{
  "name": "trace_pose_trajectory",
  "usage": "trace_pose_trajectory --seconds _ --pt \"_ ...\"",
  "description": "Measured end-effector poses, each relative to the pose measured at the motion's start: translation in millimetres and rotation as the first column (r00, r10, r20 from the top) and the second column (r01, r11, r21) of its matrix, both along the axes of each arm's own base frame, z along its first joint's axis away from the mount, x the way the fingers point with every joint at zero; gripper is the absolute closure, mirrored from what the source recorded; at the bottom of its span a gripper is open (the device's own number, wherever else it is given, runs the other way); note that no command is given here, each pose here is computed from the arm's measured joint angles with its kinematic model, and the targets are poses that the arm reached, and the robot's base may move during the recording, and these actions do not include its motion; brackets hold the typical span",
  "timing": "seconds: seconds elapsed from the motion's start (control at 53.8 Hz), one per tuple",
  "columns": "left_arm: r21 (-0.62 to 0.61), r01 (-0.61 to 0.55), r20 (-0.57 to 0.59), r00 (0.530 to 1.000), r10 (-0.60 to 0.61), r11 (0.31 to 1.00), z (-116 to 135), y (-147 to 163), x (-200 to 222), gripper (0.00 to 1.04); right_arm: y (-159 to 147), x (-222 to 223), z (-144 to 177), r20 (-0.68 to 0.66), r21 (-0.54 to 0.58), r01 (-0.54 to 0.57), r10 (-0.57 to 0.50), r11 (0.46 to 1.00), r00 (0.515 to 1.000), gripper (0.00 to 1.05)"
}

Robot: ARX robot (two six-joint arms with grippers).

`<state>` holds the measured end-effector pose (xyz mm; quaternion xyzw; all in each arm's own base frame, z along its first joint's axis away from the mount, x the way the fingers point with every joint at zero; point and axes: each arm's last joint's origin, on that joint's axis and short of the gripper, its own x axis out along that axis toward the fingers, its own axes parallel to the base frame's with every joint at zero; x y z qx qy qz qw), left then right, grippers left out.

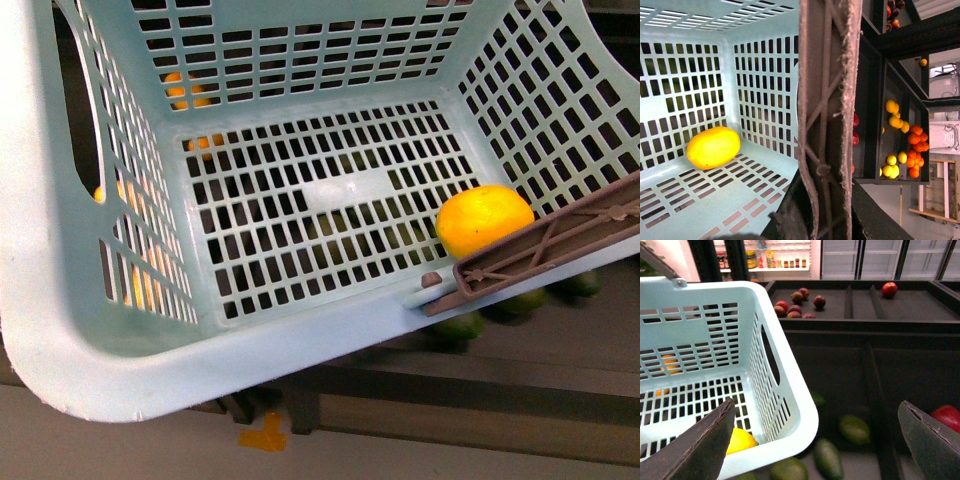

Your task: Pick lemon and mango into basket

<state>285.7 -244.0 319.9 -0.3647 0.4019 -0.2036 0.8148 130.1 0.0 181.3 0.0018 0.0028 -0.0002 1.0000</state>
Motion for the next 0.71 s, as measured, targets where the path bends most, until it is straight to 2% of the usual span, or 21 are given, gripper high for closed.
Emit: trace_pose_trajectory --seconds 0.706 --pt "0.0 0.001 0.0 1.0 -0.001 1.0 0.0 0.0 0.0 0.98 0.0 -0.1 -0.7 -0.002 0.0 0.0 0.0 1.0 1.0 0.09"
